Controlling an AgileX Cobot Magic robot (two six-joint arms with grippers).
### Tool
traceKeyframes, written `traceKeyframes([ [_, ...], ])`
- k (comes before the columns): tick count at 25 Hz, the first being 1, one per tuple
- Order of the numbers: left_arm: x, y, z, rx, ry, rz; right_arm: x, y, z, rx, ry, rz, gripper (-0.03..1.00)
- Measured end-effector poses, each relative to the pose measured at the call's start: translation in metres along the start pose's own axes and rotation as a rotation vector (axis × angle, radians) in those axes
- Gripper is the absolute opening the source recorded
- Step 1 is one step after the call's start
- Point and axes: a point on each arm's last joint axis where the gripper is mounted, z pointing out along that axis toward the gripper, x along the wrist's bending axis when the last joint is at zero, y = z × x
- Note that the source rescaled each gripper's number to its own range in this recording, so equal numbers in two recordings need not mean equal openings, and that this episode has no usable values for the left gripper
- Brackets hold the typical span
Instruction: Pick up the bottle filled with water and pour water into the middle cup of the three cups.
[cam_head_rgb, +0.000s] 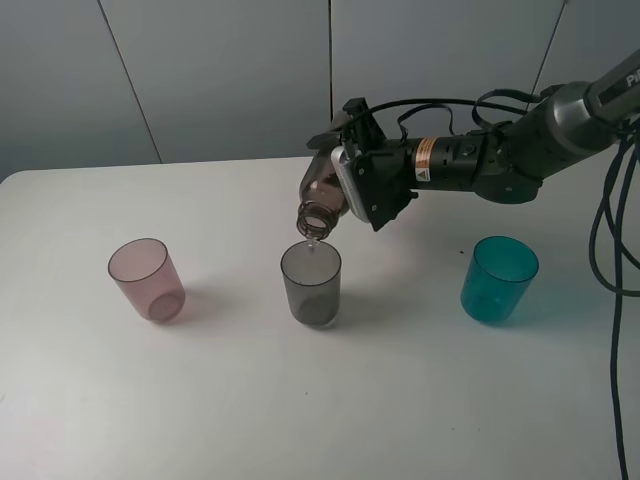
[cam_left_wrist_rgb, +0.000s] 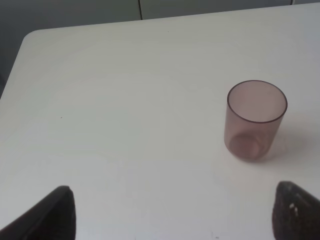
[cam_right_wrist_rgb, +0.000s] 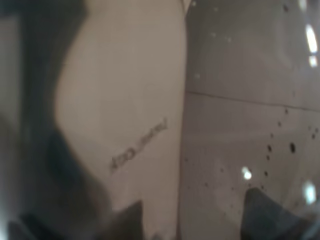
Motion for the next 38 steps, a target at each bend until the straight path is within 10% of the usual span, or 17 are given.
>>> traceKeyframes([
  [38, 0.0, 0.0, 0.0, 0.0, 0.0, 0.0, -0.01, 0.0, -0.001, 0.004, -0.097, -0.104, 0.01],
])
